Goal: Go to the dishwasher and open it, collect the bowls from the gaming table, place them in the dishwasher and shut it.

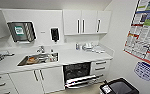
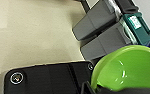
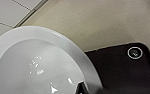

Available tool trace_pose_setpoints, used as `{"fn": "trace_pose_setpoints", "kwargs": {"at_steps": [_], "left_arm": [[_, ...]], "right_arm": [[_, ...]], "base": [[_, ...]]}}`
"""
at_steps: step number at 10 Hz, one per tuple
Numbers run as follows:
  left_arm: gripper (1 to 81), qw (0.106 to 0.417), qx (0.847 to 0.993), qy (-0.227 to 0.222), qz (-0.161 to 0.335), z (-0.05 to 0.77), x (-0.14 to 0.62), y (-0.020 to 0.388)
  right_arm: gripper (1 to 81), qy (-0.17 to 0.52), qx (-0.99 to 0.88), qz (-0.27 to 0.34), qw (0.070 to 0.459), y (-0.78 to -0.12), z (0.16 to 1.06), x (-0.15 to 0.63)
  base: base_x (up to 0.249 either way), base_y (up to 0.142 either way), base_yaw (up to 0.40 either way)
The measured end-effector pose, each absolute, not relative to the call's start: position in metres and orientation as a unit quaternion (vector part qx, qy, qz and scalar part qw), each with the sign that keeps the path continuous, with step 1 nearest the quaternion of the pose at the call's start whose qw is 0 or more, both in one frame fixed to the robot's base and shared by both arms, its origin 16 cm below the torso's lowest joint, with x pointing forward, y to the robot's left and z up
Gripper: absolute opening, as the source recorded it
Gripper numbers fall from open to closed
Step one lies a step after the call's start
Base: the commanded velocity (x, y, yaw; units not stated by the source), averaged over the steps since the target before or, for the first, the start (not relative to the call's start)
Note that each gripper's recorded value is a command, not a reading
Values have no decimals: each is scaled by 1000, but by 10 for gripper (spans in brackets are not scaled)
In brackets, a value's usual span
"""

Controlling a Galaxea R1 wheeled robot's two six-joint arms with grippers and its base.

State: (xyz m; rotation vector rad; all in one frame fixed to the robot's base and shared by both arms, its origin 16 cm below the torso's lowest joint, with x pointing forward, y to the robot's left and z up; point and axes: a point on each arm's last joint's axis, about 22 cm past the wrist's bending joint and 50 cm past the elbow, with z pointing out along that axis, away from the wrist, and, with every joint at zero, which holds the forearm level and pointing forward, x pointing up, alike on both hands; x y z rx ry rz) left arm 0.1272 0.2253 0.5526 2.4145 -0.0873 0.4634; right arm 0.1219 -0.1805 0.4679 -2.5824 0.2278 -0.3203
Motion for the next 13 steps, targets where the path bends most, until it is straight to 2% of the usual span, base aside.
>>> {"fn": "trace_pose_setpoints", "kwargs": {"at_steps": [10, 13], "left_arm": [[10, 329, 927, -34, 178, 551, 127, 231], [10, 329, 926, -34, 181, 552, 134, 231]], "right_arm": [[10, 85, -954, -117, 263, -179, 468, 120], [10, 84, -954, -121, 263, -179, 469, 127]], "base": [[78, 0, 0], [21, 71, 0]]}}
